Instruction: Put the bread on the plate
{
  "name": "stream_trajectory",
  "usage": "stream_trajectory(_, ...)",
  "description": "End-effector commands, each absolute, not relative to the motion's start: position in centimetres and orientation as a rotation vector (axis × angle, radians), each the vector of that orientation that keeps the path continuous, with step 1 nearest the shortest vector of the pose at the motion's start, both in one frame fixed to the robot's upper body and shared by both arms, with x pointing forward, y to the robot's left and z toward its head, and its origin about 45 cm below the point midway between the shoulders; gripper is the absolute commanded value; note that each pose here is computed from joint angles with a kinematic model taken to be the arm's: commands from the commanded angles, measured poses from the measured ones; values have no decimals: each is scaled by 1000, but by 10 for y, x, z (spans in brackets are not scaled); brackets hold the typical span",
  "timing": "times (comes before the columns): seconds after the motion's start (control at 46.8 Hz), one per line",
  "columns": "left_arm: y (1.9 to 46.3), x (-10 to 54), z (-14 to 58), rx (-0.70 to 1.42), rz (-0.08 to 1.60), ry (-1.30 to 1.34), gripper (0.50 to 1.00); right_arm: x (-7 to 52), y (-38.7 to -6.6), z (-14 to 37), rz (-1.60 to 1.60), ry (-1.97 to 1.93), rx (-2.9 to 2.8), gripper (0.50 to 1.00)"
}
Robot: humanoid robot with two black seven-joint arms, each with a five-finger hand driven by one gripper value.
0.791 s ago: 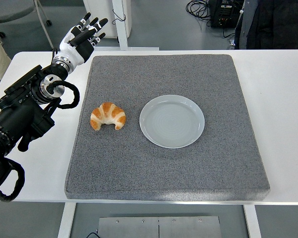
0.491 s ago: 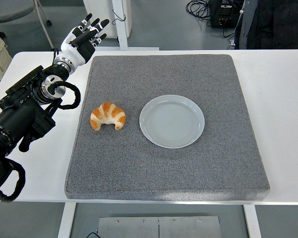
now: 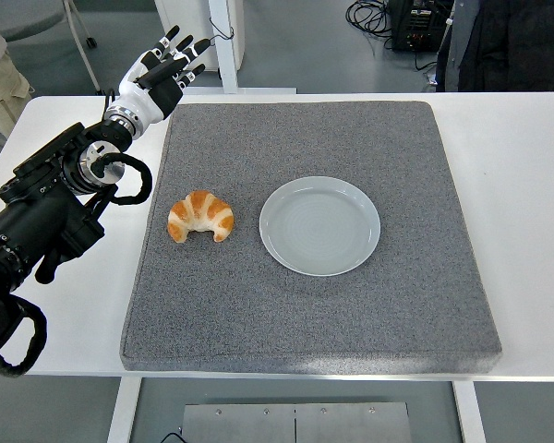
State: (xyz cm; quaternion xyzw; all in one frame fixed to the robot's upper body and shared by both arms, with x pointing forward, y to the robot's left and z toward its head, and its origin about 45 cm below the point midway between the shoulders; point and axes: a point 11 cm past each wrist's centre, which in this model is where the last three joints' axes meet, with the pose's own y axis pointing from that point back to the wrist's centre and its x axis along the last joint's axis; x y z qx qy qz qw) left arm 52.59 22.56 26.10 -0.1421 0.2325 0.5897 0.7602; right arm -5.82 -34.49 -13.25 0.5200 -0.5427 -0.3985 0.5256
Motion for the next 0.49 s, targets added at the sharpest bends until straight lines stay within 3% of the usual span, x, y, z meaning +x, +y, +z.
stream_trajectory(0.0,223,526,265,-319,1272,504,995,-59,-345,-132,-953,-1297,1244,1000)
stream_trajectory(0.47,224,511,270,-173,1170,398,995,-59,-345,-132,-953,-1297,1244,1000)
